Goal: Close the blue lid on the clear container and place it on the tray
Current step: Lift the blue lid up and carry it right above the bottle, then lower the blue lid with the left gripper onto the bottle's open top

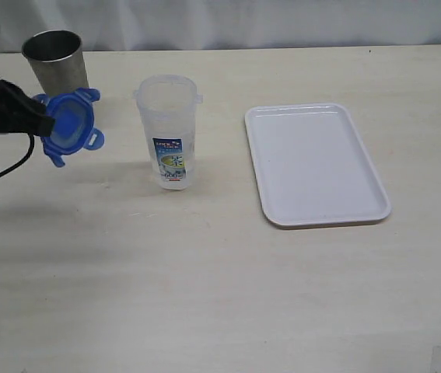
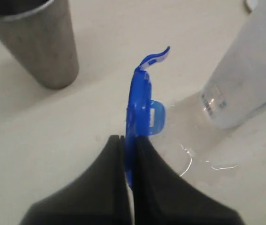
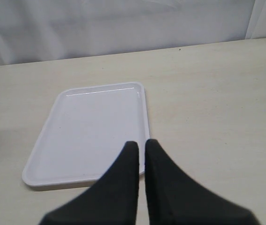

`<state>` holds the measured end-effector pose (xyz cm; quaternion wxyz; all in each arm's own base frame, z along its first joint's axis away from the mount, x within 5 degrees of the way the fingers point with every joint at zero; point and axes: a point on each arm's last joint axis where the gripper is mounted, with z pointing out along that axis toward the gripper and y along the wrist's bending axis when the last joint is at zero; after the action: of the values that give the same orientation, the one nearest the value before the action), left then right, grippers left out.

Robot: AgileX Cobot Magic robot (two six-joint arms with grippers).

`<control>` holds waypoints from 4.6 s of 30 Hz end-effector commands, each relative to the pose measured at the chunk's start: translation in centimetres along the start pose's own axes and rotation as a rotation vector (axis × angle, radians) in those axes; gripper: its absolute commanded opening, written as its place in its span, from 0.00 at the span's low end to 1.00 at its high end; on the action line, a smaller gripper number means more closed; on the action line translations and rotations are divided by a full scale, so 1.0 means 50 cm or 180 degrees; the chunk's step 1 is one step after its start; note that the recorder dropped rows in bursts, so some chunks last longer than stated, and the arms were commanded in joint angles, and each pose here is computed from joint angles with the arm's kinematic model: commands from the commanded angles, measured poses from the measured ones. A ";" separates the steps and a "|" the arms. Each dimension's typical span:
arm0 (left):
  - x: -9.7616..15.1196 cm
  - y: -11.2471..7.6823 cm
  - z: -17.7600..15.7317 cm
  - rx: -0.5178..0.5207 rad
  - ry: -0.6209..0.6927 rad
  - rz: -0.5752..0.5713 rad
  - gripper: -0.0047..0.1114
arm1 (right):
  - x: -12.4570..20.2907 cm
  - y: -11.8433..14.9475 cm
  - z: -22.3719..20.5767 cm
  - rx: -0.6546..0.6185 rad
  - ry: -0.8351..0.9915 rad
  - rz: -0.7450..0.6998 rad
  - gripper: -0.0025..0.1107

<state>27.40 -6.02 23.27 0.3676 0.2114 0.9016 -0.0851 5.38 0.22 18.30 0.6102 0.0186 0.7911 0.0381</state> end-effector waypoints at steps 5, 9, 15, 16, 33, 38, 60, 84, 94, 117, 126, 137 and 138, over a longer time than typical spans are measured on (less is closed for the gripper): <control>-0.073 -0.058 -0.013 -0.0153 -0.0578 0.1003 0.04 | 0.001 0.000 0.000 -0.0003 -0.0003 0.0020 0.06; -0.109 -0.070 -0.021 -0.0655 -0.1086 0.1355 0.04 | 0.001 0.000 0.000 -0.0003 -0.0003 0.0020 0.06; -0.136 -0.059 -0.003 -0.0951 -0.1221 0.1674 0.04 | 0.001 0.000 0.000 -0.0003 -0.0003 0.0020 0.06; -0.140 -0.059 0.002 -0.0957 -0.1213 0.1750 0.04 | 0.001 0.000 0.000 -0.0003 -0.0003 0.0020 0.06; -0.240 -0.114 0.102 -0.1678 -0.1367 0.3825 0.04 | 0.001 0.000 0.000 -0.0003 -0.0003 0.0020 0.06; -0.234 -0.147 0.121 -0.1694 -0.1342 0.4121 0.04 | 0.001 0.000 0.000 -0.0003 -0.0003 0.0020 0.06; -0.226 -0.208 0.105 -0.1990 -0.1165 0.3682 0.04 | 0.001 0.000 0.000 -0.0003 -0.0003 0.0020 0.06; -0.141 -0.220 0.078 -0.2385 -0.1015 0.3825 0.04 | 0.001 0.000 0.000 -0.0003 -0.0003 0.0020 0.06; -0.135 -0.263 0.074 -0.2236 -0.1131 0.3890 0.04 | 0.001 0.000 0.000 -0.0003 -0.0003 0.0020 0.06; -0.124 -0.273 0.082 -0.1974 -0.1061 0.3863 0.04 | 0.001 0.000 0.000 -0.0003 -0.0003 0.0020 0.06; -0.123 -0.269 0.079 -0.1962 -0.1015 0.3743 0.04 | 0.001 0.000 0.000 -0.0003 -0.0003 0.0020 0.06; -0.123 -0.274 0.081 -0.1896 -0.1056 0.3844 0.04 | 0.001 0.000 0.000 -0.0003 -0.0003 0.0020 0.06; -0.124 -0.275 0.081 -0.1894 -0.1072 0.3875 0.04 | 0.001 0.000 0.000 -0.0003 -0.0003 0.0020 0.06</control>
<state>28.11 -21.24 24.49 0.5270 0.5340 0.5608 0.3503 5.38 0.22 18.30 0.6102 0.0186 0.7911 0.0381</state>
